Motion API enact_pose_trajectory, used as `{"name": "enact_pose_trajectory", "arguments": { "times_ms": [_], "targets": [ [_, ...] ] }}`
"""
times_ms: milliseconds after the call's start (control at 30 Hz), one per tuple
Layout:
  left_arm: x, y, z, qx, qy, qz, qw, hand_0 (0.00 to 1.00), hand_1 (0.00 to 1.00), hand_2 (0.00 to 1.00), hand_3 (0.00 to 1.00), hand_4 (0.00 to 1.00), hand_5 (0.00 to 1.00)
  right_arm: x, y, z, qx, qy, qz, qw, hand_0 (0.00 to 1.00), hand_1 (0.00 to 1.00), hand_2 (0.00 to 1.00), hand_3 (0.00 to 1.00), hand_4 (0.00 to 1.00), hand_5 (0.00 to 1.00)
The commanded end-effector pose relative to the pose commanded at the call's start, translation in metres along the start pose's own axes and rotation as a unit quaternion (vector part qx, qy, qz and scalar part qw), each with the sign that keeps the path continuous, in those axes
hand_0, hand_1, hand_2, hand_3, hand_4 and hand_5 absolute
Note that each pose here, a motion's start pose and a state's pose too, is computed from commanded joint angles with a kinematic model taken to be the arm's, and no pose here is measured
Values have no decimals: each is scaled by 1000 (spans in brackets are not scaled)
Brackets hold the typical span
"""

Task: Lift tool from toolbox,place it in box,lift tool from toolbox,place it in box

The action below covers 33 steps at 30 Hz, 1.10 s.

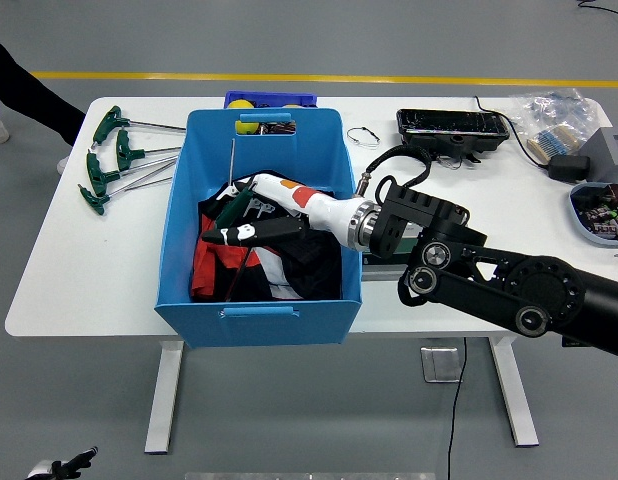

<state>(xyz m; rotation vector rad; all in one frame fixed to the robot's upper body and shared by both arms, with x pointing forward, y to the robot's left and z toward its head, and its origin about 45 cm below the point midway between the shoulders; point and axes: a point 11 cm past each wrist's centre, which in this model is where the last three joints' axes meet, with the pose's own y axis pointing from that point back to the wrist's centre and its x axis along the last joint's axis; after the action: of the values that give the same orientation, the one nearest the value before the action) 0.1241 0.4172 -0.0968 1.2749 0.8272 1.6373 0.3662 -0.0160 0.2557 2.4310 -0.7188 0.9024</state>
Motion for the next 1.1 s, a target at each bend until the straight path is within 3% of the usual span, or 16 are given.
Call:
{"name": "enact_pose_trajectory", "arguments": {
  "times_ms": [133, 167, 300, 500, 733, 767, 933, 967, 1100],
  "targets": [
    [0, 0, 0, 0, -2, 0, 1000, 862, 840, 817, 612, 725, 548, -3, -1, 3, 1, 84, -1, 996, 553, 574, 695, 770, 969, 817],
    [0, 0, 0, 0, -3, 0, 1000, 863, 840, 817, 613, 727, 550, -4, -2, 3, 1, 101, 0, 995, 564, 612, 738, 887, 977, 822],
    [0, 0, -1, 1, -4, 0, 1000, 863, 840, 817, 613, 727, 550, -6, -2, 6, 1, 154, 5, 988, 564, 612, 738, 887, 977, 822],
    [0, 0, -2, 2, -5, 0, 1000, 863, 840, 817, 613, 727, 550, -2, -1, 9, -1, 153, 15, 988, 590, 632, 768, 926, 982, 823],
    [0, 0, -4, 5, -6, 1, 1000, 864, 841, 817, 613, 727, 550, 16, 6, 20, -12, 160, 45, 986, 594, 635, 773, 931, 982, 821],
    [0, 0, -4, 5, -6, 1, 1000, 865, 842, 817, 613, 728, 551, 19, 8, 23, -15, 159, 49, 986, 612, 646, 777, 869, 981, 814],
    [-1, 0, -4, 5, -4, 0, 1000, 865, 842, 817, 613, 728, 551, 32, 17, 38, -28, 135, 67, 988, 612, 646, 777, 869, 981, 814],
    [-1, 0, -3, 4, -3, -1, 1000, 865, 842, 817, 613, 728, 551, 36, 21, 42, -31, 125, 74, 989, 731, 749, 826, 850, 985, 808],
    [-2, 0, -3, 4, 1, -2, 1000, 865, 842, 817, 613, 728, 551, 49, 34, 59, -40, 89, 97, 991, 731, 749, 826, 850, 985, 808]
  ]
}}
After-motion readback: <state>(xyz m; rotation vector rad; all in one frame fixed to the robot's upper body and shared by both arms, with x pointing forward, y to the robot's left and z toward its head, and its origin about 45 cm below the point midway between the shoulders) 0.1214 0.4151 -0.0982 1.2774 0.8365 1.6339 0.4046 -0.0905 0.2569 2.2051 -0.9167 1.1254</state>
